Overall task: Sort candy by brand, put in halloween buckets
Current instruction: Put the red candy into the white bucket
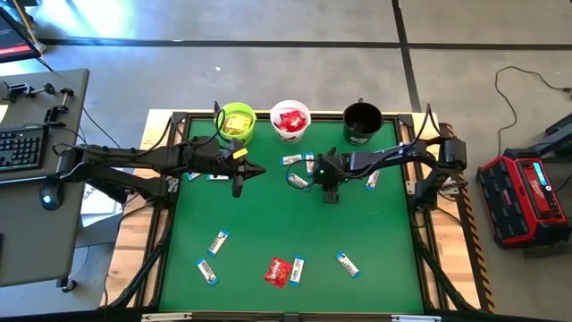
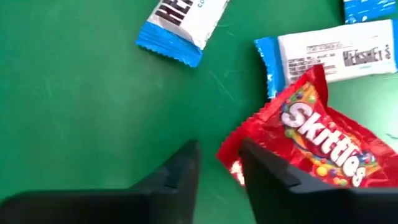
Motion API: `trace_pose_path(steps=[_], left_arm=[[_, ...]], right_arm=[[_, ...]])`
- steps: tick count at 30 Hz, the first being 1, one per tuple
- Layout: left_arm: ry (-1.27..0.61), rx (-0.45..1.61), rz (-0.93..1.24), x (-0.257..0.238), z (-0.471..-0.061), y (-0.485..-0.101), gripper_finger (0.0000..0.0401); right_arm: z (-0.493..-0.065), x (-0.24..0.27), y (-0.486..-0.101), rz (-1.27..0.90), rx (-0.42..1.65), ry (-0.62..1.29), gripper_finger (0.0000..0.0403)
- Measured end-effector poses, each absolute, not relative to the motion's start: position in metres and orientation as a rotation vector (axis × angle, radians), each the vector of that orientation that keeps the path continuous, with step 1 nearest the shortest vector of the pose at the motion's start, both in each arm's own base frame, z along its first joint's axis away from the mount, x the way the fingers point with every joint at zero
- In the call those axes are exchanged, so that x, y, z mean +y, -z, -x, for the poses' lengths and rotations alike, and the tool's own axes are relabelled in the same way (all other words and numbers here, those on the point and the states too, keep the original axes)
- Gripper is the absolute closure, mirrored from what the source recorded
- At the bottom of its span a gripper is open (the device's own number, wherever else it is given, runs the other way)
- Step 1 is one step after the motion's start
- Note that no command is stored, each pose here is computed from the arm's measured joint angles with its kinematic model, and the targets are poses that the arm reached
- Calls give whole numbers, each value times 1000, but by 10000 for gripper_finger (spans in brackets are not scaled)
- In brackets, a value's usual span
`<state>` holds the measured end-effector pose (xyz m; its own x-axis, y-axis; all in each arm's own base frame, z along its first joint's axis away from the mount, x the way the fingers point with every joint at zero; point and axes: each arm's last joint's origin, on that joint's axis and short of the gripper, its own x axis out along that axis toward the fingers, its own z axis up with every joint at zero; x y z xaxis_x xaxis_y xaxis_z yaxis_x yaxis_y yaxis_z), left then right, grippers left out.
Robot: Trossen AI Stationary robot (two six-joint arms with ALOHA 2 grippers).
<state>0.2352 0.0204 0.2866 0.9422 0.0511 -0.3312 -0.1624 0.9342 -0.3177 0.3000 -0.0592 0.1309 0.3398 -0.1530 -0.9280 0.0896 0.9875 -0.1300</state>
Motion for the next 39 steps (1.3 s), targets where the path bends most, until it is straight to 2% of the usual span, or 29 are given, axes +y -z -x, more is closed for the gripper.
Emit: trace_pose_path(steps=[5, 12, 26, 39], left_arm=[[-111, 325, 348, 20, -235, -287, 401], [-112, 325, 354, 20, -235, -287, 401], [-113, 325, 356, 20, -235, -287, 401], [-113, 325, 356, 20, -235, -287, 401]], right_arm=[[-300, -61, -131, 42, 1214, 154, 392], [-309, -64, -147, 49, 1244, 156, 400], [-341, -73, -203, 40, 1083, 162, 403], [-352, -110, -247, 6, 943, 265, 403]])
